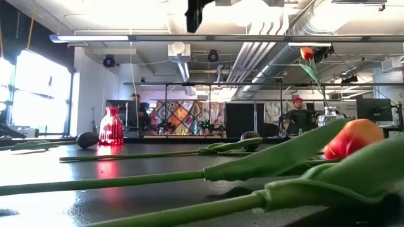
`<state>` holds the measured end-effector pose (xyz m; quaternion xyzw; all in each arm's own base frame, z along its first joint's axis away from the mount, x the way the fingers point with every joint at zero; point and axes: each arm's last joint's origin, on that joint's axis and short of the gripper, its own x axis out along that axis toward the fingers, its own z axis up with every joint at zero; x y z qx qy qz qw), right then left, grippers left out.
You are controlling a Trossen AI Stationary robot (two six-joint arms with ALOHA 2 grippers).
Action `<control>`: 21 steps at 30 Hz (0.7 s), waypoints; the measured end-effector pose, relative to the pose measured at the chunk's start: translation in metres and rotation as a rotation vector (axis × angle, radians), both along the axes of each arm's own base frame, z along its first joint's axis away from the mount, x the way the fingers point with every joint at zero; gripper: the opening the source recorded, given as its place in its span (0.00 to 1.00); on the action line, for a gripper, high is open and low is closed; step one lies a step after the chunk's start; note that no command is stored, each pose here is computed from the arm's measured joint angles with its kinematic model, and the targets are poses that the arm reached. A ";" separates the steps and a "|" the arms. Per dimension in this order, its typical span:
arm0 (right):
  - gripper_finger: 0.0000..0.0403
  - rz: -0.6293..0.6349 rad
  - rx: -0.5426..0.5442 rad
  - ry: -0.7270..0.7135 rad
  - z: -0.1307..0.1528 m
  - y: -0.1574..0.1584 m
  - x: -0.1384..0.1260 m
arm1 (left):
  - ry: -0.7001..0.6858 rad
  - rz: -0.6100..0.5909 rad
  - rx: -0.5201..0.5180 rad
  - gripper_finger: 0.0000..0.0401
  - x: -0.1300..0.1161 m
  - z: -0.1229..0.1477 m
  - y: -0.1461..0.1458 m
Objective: Sort flowers into vase by color
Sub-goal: Put the red tulip into the purple vase
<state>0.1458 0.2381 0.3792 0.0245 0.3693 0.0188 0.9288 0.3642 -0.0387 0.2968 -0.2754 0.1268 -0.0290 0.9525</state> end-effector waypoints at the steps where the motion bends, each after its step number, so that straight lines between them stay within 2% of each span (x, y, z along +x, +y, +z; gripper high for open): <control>1: 0.01 0.050 -0.017 0.014 0.000 0.000 0.005 | 0.026 0.000 0.003 0.28 -0.001 -0.002 0.000; 6: 0.02 0.297 -0.132 0.098 -0.010 0.003 0.031 | 0.094 -0.007 0.025 0.28 -0.003 -0.009 0.000; 10: 0.09 0.427 -0.198 0.237 -0.032 0.006 0.052 | 0.104 -0.026 0.042 0.28 -0.003 -0.010 0.000; 17: 0.28 0.536 -0.285 0.376 -0.068 0.014 0.082 | 0.108 -0.071 0.045 0.28 -0.003 -0.011 -0.001; 21: 0.34 0.589 -0.345 0.410 -0.081 0.018 0.089 | 0.107 -0.078 0.051 0.28 -0.003 -0.011 -0.001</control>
